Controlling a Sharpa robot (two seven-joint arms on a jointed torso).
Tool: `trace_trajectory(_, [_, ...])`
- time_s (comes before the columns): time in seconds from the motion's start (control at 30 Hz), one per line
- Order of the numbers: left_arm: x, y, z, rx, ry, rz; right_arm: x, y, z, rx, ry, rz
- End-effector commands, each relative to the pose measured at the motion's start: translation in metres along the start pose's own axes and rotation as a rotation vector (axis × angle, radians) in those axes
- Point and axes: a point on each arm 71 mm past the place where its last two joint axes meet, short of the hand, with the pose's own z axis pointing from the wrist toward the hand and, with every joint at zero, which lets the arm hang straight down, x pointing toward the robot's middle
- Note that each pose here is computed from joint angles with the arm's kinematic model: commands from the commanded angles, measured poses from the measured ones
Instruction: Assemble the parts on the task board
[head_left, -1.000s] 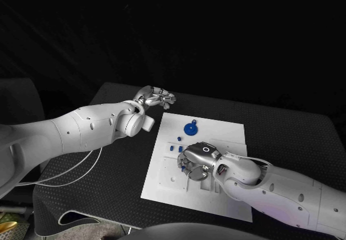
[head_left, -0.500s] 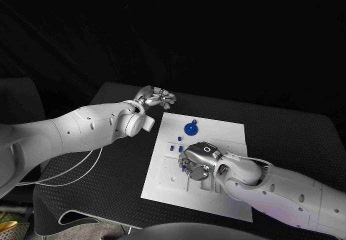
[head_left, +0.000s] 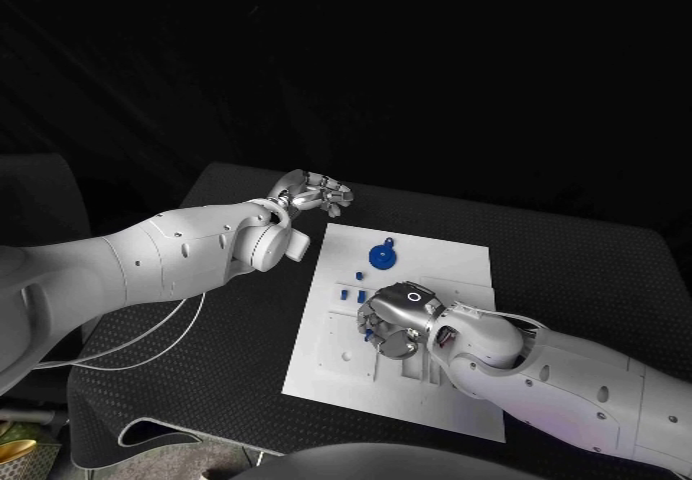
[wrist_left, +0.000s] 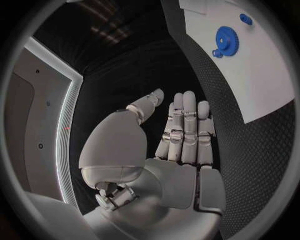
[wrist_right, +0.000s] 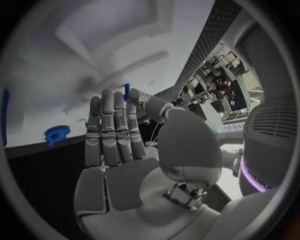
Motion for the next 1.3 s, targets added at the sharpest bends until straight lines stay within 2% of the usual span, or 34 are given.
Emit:
trace_trajectory(0.03, [0.0024,-0.0017,0.0004,0.007,0.016,-0.011,0.007,0.001,0.000,-0.002,0.056,-0.018])
trace_trajectory(0.3, [0.0033,-0.0017,0.0006,0.005,0.022,-0.013,0.021,0.006,0.000,-0.016,0.110,-0.018])
trace_trajectory(0.67, [0.0035,-0.0014,0.0004,0.001,0.027,-0.015,0.022,0.004,-0.001,0.002,0.108,-0.028])
trace_trajectory(0.87, [0.0032,-0.0010,0.0002,-0.003,0.030,-0.016,0.020,0.001,-0.002,0.013,0.077,-0.006])
trace_trajectory(1.1, [0.0025,-0.0006,0.0001,-0.006,0.030,-0.016,0.014,-0.004,-0.006,0.034,-0.006,0.029])
trace_trajectory(1.3, [0.0011,-0.0002,0.0001,-0.007,0.028,-0.015,0.005,-0.008,-0.011,0.048,-0.045,0.020])
